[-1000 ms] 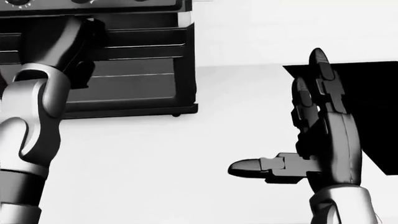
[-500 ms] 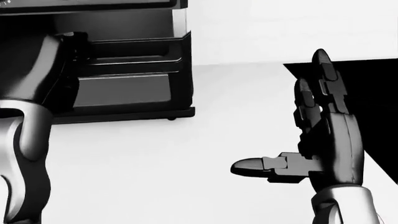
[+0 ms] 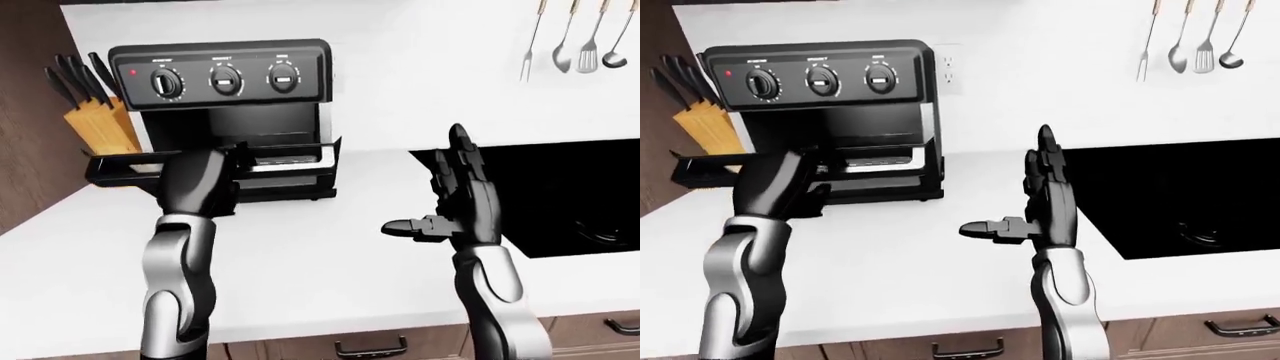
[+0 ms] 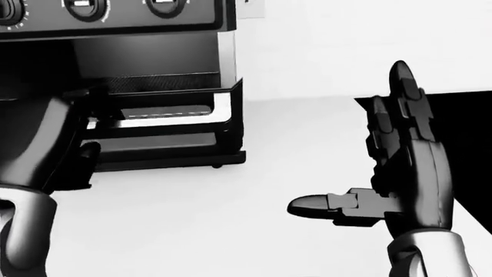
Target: Open the toaster oven door.
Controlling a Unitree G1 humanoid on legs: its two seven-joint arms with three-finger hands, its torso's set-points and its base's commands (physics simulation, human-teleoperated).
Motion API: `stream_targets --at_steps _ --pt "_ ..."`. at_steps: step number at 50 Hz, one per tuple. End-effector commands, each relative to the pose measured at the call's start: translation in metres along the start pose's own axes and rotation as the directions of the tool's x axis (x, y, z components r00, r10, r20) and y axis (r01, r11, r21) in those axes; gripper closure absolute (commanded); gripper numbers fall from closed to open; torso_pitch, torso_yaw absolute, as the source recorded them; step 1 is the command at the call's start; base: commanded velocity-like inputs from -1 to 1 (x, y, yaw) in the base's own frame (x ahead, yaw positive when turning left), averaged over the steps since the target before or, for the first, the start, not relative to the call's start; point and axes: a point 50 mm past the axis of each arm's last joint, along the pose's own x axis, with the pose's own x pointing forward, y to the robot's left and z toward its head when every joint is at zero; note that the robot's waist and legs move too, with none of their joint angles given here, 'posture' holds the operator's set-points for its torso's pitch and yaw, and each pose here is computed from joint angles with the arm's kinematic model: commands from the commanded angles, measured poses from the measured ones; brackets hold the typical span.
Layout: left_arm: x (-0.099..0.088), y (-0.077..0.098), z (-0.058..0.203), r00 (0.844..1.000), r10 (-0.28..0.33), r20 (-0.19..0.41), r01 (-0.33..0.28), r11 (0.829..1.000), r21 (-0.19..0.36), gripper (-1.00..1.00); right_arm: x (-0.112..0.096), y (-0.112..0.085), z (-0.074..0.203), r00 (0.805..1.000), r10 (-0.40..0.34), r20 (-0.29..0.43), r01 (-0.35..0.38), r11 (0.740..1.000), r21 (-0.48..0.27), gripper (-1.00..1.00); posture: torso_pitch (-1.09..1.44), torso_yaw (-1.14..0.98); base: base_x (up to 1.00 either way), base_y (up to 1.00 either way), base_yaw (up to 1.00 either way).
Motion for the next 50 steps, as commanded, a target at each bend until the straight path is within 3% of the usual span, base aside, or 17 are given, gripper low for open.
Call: stream_targets --at_steps 1,40,41,48,49,50 --pt "-0.001 -0.018 0.002 0.988 -0.153 0.029 0.155 0.986 -0.064 0.24 0.002 0.004 0.015 0.996 0.022 0.085 -0.022 1.0 0.003 -1.0 -0.38 0.0 0.0 0.0 0.0" --pt "-0.055 -0.023 -0.002 0.98 -0.199 0.023 0.2 0.977 -0.077 0.12 0.0 0.005 0.017 0.996 0.016 0.086 -0.017 1.0 0.004 -1.0 -0.38 0.0 0.0 0.0 0.0" --pt "-0.064 -0.025 -0.001 0.979 -0.2 0.025 0.201 0.976 -0.085 0.11 0.0 0.005 0.017 0.996 0.016 0.086 -0.016 1.0 0.004 -1.0 -0.38 0.0 0.0 0.0 0.0" --pt "-0.076 -0.02 0.003 0.981 -0.192 0.035 0.195 0.977 -0.088 0.09 0.0 0.005 0.016 0.996 0.015 0.086 -0.016 1.0 0.005 -1.0 -0.38 0.0 0.0 0.0 0.0" --pt "-0.078 -0.019 0.004 0.98 -0.193 0.038 0.196 0.976 -0.09 0.04 0.0 0.005 0.016 0.996 0.015 0.086 -0.016 1.0 0.005 -1.0 -0.38 0.0 0.0 0.0 0.0" --pt "-0.079 -0.018 0.005 0.98 -0.197 0.042 0.2 0.976 -0.087 -0.25 0.0 0.005 0.017 0.996 0.015 0.087 -0.016 1.0 0.005 -1.0 -0.38 0.0 0.0 0.0 0.0"
